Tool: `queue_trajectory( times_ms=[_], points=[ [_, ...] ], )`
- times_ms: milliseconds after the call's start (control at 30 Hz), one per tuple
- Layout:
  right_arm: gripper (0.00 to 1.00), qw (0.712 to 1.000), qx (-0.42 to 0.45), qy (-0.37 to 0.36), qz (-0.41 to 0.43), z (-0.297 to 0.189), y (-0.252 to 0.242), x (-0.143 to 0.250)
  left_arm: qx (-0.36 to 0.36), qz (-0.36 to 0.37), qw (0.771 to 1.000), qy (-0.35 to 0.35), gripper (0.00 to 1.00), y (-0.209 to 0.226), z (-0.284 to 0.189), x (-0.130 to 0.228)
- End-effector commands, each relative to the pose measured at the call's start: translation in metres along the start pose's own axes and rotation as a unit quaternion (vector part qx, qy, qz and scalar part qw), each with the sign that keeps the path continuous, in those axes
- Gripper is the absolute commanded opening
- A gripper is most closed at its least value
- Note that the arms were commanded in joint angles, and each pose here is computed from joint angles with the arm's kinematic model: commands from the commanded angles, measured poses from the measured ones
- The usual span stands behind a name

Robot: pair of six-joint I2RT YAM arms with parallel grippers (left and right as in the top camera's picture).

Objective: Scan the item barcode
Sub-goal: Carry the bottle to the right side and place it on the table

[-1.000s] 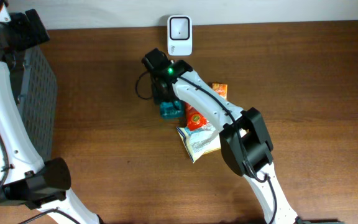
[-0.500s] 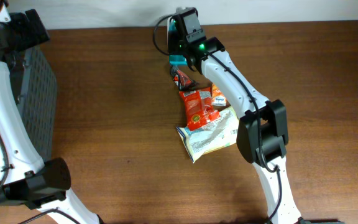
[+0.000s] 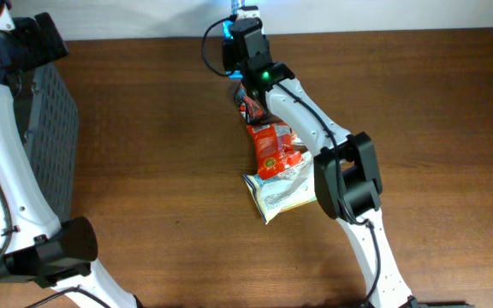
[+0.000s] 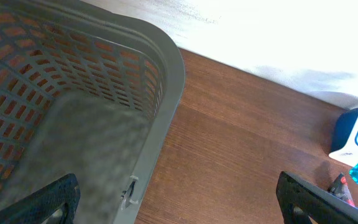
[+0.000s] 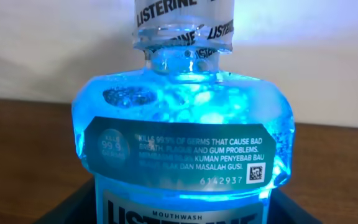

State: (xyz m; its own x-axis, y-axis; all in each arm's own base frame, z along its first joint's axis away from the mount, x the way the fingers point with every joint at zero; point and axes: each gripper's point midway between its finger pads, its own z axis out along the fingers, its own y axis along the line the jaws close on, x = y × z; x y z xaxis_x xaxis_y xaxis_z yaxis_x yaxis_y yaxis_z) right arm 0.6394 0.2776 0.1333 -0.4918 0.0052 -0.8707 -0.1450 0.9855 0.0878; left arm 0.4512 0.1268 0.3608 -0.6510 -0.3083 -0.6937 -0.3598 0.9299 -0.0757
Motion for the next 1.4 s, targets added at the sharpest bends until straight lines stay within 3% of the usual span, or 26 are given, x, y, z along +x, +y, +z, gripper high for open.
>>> queue_trajectory(
  times_ms=[0,233,400,533,633,800,1000,1200,1367],
  points=[
    [0.52,0.999,0.019,-0.035,-0.001,-0.004,-0.010,-0.025,0.002,-0.006,1.000,-0.004,0.99,0.001,-0.004,-0.001],
    [0.53,0.998,0.032,-0.047,0.010,-0.013,-0.032,-0.049,0.002,-0.006,1.000,-0.004,0.99,0.001,-0.004,-0.001],
    [0.53,0.996,0.048,-0.074,0.029,-0.054,-0.064,-0.101,0.002,-0.006,1.000,-0.004,0.99,0.001,-0.004,-0.001],
    [0.53,0.990,0.090,-0.073,0.083,-0.095,-0.127,-0.134,0.002,-0.006,1.000,-0.004,0.99,0.001,-0.004,-0.001],
    [0.53,0.982,0.133,-0.051,0.126,-0.114,-0.183,-0.133,0.002,-0.006,1.000,-0.004,0.99,0.001,-0.004,-0.001],
    [0.52,0.952,0.238,0.045,0.187,-0.141,-0.305,-0.081,0.002,-0.006,1.000,-0.004,0.99,0.001,-0.004,-0.001],
    [0.51,0.890,0.347,0.154,0.253,-0.195,-0.437,-0.002,0.002,-0.006,1.000,-0.004,0.99,0.001,-0.004,-0.001],
    [0.52,0.845,0.393,0.204,0.300,-0.226,-0.497,0.057,0.002,-0.006,1.000,-0.004,0.99,0.001,-0.004,-0.001],
    [0.52,0.782,0.436,0.225,0.385,-0.252,-0.538,0.117,0.002,-0.006,1.000,-0.004,0.99,0.001,-0.004,-0.001]
  ],
)
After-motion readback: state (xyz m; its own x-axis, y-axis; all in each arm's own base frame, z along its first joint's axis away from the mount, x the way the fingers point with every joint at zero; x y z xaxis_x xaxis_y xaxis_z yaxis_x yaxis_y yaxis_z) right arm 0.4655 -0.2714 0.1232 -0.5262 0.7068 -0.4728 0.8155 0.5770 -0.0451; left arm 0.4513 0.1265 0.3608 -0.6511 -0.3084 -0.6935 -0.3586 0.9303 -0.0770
